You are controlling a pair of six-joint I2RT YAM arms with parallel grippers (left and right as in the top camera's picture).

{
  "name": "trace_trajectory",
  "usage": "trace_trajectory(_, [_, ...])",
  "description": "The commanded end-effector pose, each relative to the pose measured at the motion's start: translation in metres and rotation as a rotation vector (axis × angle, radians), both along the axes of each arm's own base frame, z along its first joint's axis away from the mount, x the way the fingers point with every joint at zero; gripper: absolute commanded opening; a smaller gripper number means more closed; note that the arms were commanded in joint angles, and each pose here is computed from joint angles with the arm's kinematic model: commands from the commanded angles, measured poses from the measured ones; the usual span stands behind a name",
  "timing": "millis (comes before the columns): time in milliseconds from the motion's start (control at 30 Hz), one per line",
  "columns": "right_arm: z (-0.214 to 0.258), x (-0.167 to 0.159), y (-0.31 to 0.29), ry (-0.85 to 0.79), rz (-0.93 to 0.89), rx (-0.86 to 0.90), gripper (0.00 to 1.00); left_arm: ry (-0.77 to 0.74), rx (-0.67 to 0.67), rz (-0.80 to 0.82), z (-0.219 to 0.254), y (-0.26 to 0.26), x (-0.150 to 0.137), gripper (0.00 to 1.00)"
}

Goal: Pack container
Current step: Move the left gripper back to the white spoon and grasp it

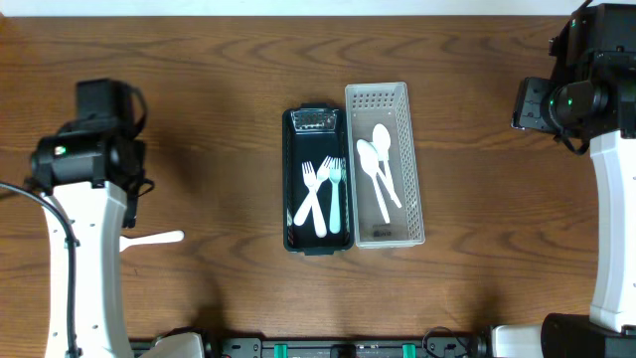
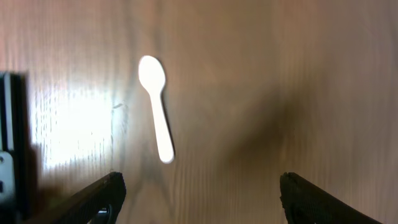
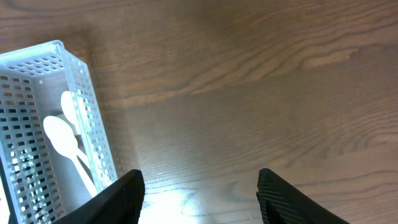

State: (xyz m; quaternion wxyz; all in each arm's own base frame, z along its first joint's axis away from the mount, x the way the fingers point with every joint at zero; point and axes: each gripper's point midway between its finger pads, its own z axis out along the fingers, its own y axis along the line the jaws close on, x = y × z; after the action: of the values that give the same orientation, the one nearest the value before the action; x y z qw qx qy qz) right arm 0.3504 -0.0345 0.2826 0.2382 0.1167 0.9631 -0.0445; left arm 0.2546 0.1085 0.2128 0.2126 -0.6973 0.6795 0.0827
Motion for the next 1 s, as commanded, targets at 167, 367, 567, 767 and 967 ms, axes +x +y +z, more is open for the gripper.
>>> trace_trajectory(167, [-0.001, 0.001, -0.005, 0.004, -0.002, -0.013, 0.62, 0.064, -0.226, 0.299, -0.096, 0.032, -0.029, 0.83])
trace_trajectory(367, [-0.001, 0.001, -0.005, 0.004, -0.002, -0.013, 0.62, 0.132, -0.261, 0.274, -0.141, 0.046, -0.036, 0.82])
trace_trajectory(567, [-0.001, 0.0, -0.005, 0.006, -0.002, -0.012, 0.62, 0.173, -0.263, 0.199, -0.166, 0.054, -0.023, 0.82])
trace_trajectory(767, [-0.002, -0.002, -0.005, 0.015, -0.002, -0.012, 0.62, 0.219, -0.268, 0.111, -0.188, 0.059, -0.015, 0.82])
trace_trajectory(967, [-0.002, -0.002, -0.005, 0.014, -0.002, -0.011, 0.62, 0.247, -0.275, 0.077, -0.198, 0.059, -0.015, 0.82])
